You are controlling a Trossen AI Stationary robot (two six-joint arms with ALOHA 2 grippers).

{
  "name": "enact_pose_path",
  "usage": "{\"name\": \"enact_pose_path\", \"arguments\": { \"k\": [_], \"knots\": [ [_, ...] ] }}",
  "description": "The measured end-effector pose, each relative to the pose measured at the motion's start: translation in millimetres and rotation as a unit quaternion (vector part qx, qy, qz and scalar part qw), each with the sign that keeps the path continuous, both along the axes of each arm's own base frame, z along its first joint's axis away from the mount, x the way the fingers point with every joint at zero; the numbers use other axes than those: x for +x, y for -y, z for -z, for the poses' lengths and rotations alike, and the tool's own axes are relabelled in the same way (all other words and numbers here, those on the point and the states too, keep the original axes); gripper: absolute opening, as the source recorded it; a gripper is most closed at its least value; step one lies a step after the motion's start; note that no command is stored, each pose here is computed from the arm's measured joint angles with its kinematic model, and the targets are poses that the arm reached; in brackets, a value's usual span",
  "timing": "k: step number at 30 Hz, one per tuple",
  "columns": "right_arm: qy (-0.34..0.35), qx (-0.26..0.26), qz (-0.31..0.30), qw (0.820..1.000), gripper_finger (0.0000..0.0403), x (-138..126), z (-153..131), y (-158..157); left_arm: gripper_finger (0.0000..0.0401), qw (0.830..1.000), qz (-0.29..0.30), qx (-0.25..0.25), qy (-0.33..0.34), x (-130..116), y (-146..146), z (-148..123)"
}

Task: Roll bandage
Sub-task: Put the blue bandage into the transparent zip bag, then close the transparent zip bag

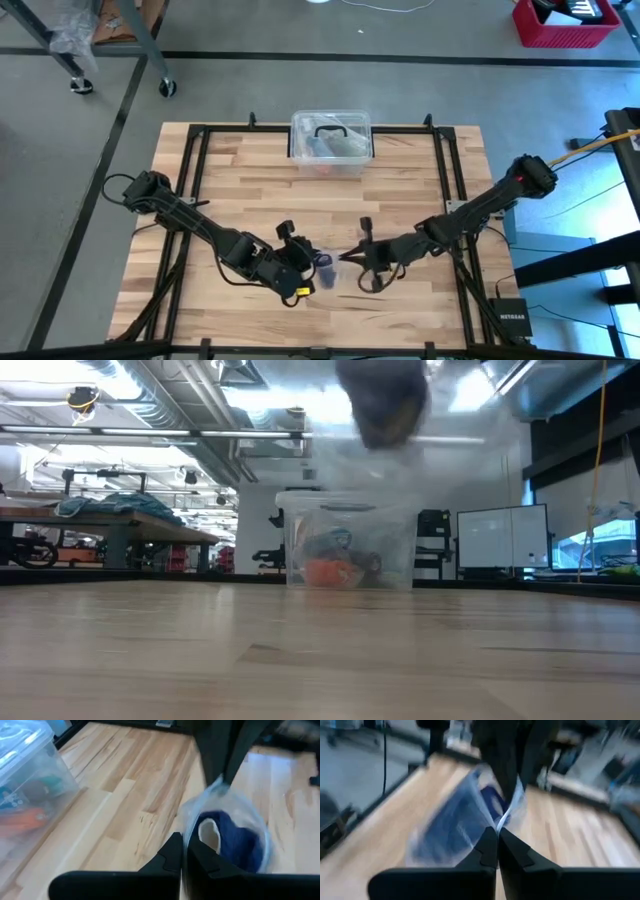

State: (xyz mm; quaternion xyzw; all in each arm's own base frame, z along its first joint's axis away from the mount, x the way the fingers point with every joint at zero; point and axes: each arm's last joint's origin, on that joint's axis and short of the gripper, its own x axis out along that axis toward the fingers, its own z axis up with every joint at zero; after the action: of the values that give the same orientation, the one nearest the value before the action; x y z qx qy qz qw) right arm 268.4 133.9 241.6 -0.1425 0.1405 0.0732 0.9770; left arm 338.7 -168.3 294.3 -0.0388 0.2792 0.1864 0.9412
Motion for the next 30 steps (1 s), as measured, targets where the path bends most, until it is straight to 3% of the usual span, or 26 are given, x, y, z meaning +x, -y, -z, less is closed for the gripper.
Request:
{"name": "enact_pose_path", "arguments": {
  "k": [4, 9, 21, 26, 30],
  "knots": [
    [-0.067, 0.009, 0.015, 0.998, 0.0007, -3, -21, -1, 0.0001, 1.000, 0.005, 0.006, -0.007, -2, 2, 1],
    [-0.099, 0.013, 0.010, 0.995, 0.0006, 0, -13, -1, 0.0001, 1.000, 0.012, 0.003, 0.012, 1, 3, -4],
    [-0.101, 0.009, 0.025, 0.994, 0.0004, -1, -12, 1, 0.0004, 0.999, 0.049, -0.012, -0.001, 3, 2, -10],
    [-0.110, 0.016, 0.023, 0.994, 0.0004, -1, -10, 0, 0.0046, 0.996, 0.064, -0.061, -0.018, 3, -9, -14],
    [-0.120, 0.027, 0.015, 0.992, 0.0003, -1, -9, 1, 0.0092, 0.995, 0.060, -0.058, -0.047, -1, -15, -13]
  ]
}}
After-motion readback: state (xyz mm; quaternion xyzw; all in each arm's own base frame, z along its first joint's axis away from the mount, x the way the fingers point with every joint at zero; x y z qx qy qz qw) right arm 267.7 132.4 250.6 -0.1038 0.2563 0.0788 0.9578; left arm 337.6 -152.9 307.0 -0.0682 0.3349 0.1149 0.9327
